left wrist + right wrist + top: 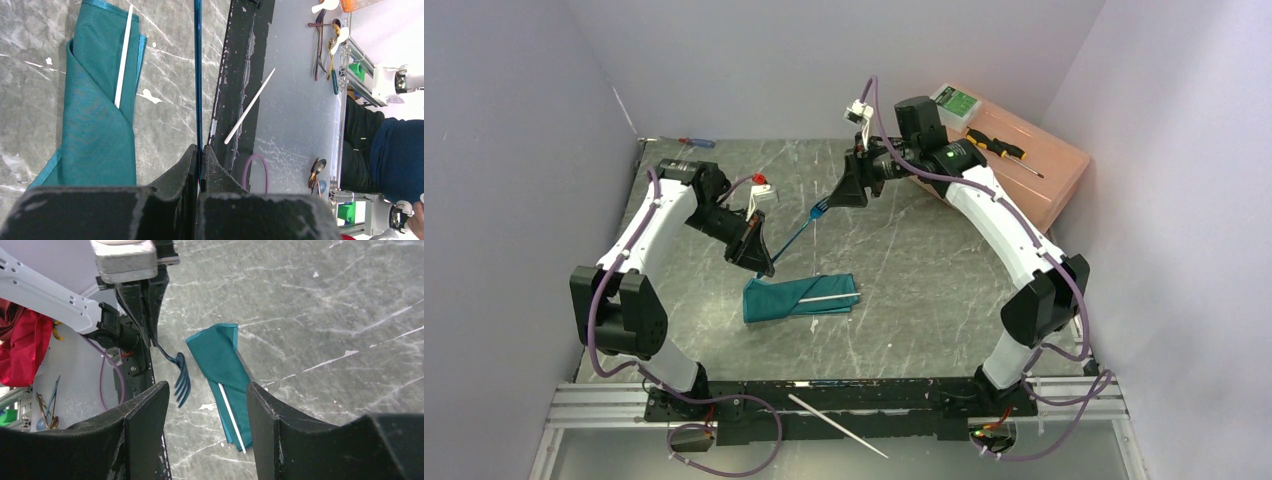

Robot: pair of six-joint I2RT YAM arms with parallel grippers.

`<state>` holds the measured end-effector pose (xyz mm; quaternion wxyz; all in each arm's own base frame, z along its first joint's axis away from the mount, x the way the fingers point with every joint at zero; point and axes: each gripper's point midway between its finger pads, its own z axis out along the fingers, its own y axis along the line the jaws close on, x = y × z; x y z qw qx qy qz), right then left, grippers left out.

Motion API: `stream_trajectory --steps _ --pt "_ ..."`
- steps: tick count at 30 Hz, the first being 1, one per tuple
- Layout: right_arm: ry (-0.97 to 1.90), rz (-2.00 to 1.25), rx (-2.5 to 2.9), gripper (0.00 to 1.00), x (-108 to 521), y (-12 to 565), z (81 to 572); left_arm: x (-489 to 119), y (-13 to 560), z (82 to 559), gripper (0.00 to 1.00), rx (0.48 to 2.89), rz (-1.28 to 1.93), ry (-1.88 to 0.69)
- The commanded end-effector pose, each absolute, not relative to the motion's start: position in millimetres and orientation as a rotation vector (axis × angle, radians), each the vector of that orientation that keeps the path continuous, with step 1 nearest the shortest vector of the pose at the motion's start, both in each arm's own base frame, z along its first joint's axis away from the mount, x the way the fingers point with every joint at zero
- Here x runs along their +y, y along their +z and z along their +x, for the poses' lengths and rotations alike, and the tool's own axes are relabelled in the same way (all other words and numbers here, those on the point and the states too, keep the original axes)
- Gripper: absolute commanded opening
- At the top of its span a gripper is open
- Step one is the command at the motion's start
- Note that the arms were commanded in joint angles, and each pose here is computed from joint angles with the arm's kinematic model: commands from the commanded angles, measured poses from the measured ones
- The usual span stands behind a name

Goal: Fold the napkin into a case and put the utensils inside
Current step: Pass from the left arm to the right

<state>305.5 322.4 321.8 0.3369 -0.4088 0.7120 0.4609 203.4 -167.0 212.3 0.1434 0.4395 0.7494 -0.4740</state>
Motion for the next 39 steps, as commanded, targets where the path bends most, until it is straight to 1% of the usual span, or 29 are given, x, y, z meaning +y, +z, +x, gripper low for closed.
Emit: stream_trajectory --steps 1,3,8,15,16,17,18,19,20,21,24,26,30,33,36,39 --pt "1.182 -1.101 1.788 0.61 328.9 339.9 302.8 -167.9 224.6 182.6 0.03 2.171 1.268 -1.458" --pt "1.188 -1.111 1.783 0.6 332.2 339.3 302.2 -167.9 225.2 182.5 0.03 2.171 1.271 -1.455" --pt "1.215 -1.129 1.776 0.45 338.4 336.6 297.7 -168.3 225.0 183.0 0.03 2.174 1.272 -1.455" --pt "1.178 -1.115 1.83 0.0 342.5 321.5 299.4 -168.9 226.3 187.0 0.03 2.182 1.263 -1.453" --pt "1.163 -1.103 1.836 0.0 342.1 320.4 301.8 -168.8 226.2 187.3 0.03 2.183 1.266 -1.45" --pt "1.143 -1.082 1.841 0.0 340.8 320.0 305.0 -168.4 225.7 187.8 0.06 2.188 1.267 -1.446" --pt "1.12 -1.058 1.841 0.0 339.6 320.9 308.4 -167.8 224.3 188.4 0.13 2.197 1.265 -1.442" --pt "1.083 -1.02 1.842 0.0 335.7 322.7 312.7 -166.8 222.2 190.1 0.25 2.213 1.261 -1.425" --pt "1.051 -0.957 1.872 0.0 331.6 320.8 318.2 -165.8 219.8 191.6 0.33 2.228 1.258 -1.409" --pt "1.012 -0.897 1.904 0.0 326.2 317.3 325.3 -164.9 216.9 193.2 0.39 2.241 1.254 -1.388" --pt "0.947 -0.736 2.052 0.0 305.0 292.9 337.4 -155.8 202.2 204.6 0.46 2.308 1.213 -1.282" --pt "0.905 -0.649 2.181 0.0 288.0 264.3 337.3 -145.9 190.4 214.3 0.48 2.352 1.17 -1.244" --pt "0.857 -0.5 2.347 0.0 256.5 219.1 321.1 -125.3 164.0 235.8 0.49 2.464 1.066 -1.188" --pt "0.789 -0.379 2.423 0.0 232.1 191.1 310.0 -108.8 133.0 245.5 0.47 2.551 1.029 -1.057" --pt "0.735 -0.262 2.458 0.0 213.2 174.6 303.3 -94.0 104.1 246.9 0.45 2.627 1.014 -0.955" --pt "0.726 -0.176 2.458 0.0 205.9 167.4 299.4 -89.9 89.7 244.1 0.44 2.654 1.006 -0.946"
